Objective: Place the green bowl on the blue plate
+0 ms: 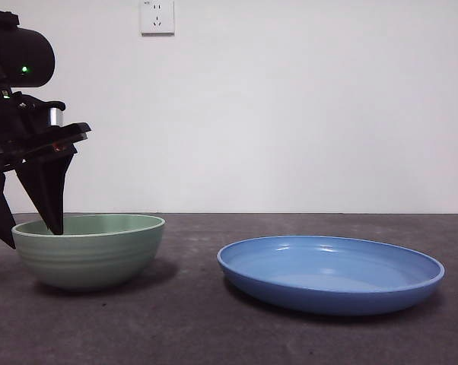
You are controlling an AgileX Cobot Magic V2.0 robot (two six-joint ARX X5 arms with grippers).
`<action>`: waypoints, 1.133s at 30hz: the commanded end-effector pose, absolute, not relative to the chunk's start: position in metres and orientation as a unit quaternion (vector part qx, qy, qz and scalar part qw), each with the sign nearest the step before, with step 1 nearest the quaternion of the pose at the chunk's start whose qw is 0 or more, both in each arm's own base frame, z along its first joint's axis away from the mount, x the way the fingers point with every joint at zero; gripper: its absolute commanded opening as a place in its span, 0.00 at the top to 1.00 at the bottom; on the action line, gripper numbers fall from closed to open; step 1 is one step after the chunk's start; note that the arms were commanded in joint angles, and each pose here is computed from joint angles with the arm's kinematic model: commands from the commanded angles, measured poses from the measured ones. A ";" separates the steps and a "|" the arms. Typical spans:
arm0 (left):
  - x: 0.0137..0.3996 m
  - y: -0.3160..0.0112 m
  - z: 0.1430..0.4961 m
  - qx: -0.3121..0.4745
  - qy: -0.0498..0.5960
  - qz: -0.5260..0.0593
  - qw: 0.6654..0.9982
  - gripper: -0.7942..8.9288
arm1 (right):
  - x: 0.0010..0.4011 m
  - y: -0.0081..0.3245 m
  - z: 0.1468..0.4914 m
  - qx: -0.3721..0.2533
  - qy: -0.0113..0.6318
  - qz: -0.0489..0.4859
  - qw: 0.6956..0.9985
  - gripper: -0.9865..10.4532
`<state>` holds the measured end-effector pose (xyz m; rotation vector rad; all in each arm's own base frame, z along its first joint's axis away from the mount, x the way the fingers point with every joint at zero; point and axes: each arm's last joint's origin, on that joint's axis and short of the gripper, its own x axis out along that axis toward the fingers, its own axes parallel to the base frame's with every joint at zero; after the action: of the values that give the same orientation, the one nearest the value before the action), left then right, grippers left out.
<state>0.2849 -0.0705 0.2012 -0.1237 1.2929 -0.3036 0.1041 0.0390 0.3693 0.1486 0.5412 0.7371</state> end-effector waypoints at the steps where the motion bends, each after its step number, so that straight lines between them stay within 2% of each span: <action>1: 0.291 -0.072 0.199 -0.051 0.600 -0.143 0.786 0.67 | 0.103 0.039 0.375 0.074 0.252 0.359 0.896 0.38; 5: 0.293 -0.073 0.194 -0.047 0.606 -0.144 0.781 0.68 | 0.103 0.039 0.375 0.075 0.252 0.359 0.896 0.38; 9: 0.295 -0.073 0.191 -0.047 0.608 -0.144 0.780 0.87 | 0.103 0.039 0.375 0.075 0.252 0.359 0.896 0.38; 11: 0.295 -0.073 0.191 -0.047 0.607 -0.144 0.780 0.90 | 0.103 0.039 0.375 0.075 0.252 0.359 0.896 0.38; 19: 0.301 -0.075 0.204 -0.048 0.597 -0.146 0.788 0.90 | 0.103 0.039 0.375 0.074 0.252 0.359 0.896 0.38; 25: 0.310 -0.084 0.244 -0.054 0.586 -0.141 0.796 0.90 | 0.103 0.039 0.375 0.075 0.252 0.359 0.896 0.38; 30: 0.314 -0.111 0.277 -0.057 0.561 -0.157 0.811 0.90 | 0.103 0.039 0.375 0.075 0.251 0.359 0.896 0.38; 34: 0.317 -0.144 0.283 -0.036 0.565 -0.189 0.802 0.90 | 0.103 0.039 0.375 0.075 0.252 0.359 0.896 0.38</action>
<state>0.3114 -0.1353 0.2894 -0.0762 1.1854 -0.4081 0.1041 0.0390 0.3693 0.1486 0.5412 0.7371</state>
